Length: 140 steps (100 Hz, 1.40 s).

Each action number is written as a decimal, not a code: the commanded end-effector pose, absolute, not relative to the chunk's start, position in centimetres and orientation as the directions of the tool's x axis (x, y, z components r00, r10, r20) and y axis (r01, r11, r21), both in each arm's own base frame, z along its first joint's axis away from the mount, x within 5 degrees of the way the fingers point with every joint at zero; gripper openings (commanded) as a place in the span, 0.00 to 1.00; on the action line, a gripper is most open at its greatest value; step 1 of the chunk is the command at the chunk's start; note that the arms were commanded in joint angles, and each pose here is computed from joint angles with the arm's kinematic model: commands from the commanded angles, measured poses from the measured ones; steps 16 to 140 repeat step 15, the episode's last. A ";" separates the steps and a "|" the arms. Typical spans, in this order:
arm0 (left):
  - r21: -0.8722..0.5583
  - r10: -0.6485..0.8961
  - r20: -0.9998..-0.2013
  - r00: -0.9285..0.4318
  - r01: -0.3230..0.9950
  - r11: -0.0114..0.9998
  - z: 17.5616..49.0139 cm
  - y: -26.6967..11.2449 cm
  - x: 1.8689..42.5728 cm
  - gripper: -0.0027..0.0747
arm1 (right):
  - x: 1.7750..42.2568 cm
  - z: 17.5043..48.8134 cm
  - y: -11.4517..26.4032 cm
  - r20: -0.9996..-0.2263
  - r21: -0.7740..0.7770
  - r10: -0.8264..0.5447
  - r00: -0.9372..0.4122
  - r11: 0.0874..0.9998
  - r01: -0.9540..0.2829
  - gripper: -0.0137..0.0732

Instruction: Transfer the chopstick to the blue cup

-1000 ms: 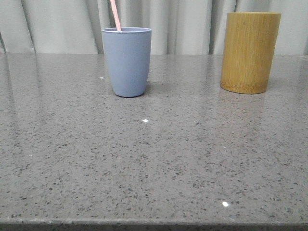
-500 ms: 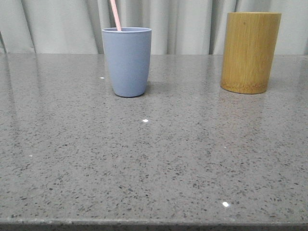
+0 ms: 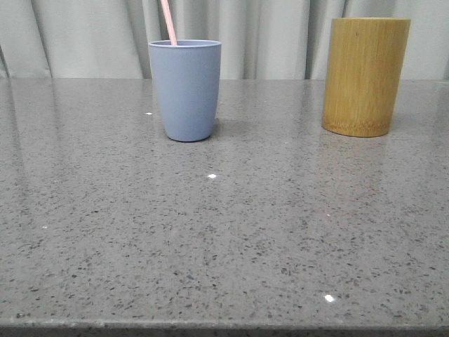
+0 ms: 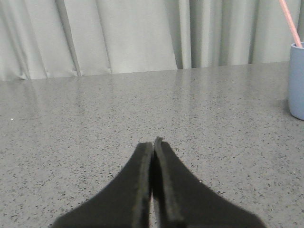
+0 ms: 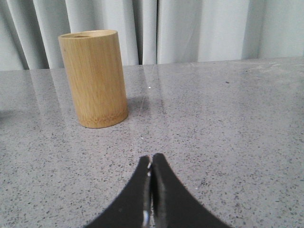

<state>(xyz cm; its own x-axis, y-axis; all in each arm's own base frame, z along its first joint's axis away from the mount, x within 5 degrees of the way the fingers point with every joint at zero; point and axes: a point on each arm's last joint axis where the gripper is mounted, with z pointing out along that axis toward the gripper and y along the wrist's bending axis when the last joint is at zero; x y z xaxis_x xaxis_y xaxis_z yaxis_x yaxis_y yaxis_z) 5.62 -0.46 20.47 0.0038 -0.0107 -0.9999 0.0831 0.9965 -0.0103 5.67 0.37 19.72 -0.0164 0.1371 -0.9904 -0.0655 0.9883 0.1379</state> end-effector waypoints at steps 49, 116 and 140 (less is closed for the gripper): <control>-0.020 -0.030 -0.993 0.113 0.087 0.996 21.2 -0.5 5.3 0.01 | 5.5 20.6 0.4 -0.987 0.126 0.133 0.086 0.989 -0.077 0.08; -0.020 -0.030 -0.993 0.113 0.087 0.996 21.2 -0.5 5.3 0.01 | 5.5 20.6 0.4 -0.987 0.126 0.133 0.086 0.989 -0.077 0.08; -0.020 -0.030 -0.993 0.113 0.087 0.996 21.2 -0.5 5.3 0.01 | 5.5 20.6 0.4 -0.987 0.126 0.133 0.086 0.989 -0.077 0.08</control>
